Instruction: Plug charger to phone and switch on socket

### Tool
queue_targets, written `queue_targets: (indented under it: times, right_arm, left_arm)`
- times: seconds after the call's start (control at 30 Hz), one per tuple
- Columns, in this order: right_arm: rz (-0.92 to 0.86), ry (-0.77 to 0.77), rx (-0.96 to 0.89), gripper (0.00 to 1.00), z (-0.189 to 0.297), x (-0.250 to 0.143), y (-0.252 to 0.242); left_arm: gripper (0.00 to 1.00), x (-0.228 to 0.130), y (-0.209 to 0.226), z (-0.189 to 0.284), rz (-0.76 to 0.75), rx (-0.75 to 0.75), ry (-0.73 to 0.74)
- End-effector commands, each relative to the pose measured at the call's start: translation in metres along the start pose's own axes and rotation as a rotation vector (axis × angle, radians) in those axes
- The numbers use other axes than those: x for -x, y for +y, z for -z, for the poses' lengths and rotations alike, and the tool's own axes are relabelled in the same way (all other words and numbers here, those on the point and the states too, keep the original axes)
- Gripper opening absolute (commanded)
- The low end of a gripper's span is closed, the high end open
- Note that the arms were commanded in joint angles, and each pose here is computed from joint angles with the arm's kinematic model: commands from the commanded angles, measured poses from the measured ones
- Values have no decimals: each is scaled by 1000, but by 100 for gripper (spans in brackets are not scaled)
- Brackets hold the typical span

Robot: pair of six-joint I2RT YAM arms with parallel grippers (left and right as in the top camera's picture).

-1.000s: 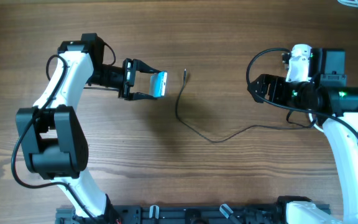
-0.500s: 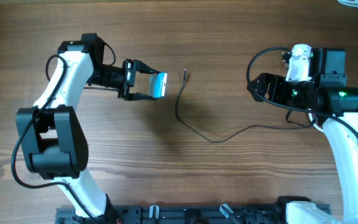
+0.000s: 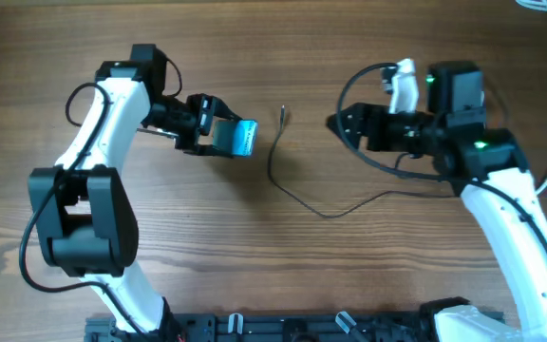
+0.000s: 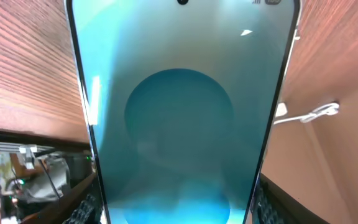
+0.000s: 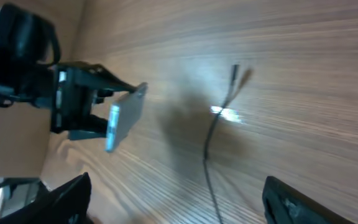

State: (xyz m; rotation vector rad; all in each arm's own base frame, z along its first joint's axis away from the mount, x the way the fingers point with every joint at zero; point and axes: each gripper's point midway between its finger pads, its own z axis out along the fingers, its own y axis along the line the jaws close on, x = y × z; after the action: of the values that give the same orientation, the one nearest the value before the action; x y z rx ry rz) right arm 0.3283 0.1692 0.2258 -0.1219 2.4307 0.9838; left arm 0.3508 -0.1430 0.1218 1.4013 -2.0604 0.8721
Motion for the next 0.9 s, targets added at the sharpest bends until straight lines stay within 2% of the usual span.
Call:
queue_targets:
  times: [0.0, 0.13, 0.23, 0.33, 0.47, 0.6, 0.73, 0.87]
  right_arm:
    - [-27, 45, 23, 86, -24, -5, 16]
    - [-40, 104, 56, 74, -56, -17, 29]
    - [-57, 137, 49, 70, -78, -27, 34]
    - [-74, 160, 38, 65, -94, -34, 34]
    - [-109, 146, -16, 52, -106, -37, 31]
    - [-139, 153, -14, 49, -122, -41, 33]
    - [-199, 200, -22, 40, -137, -51, 25]
    - [-201, 197, 3, 36, -149, -52, 30]
  left_arm:
    - [4, -23, -13, 5, -62, -28, -52]
    - [4, -27, -9, -8, -42, 12, -89]
    - [4, -29, -13, -20, -85, 22, -146]
    - [4, -31, -14, -26, -45, 27, -179]
    - [4, -32, -14, -28, -11, 26, -179]
    - [4, -35, -13, -30, -15, 29, -170]
    - [4, -35, -13, -30, -15, 29, -170]
    - [4, -35, -13, -30, -15, 29, -170]
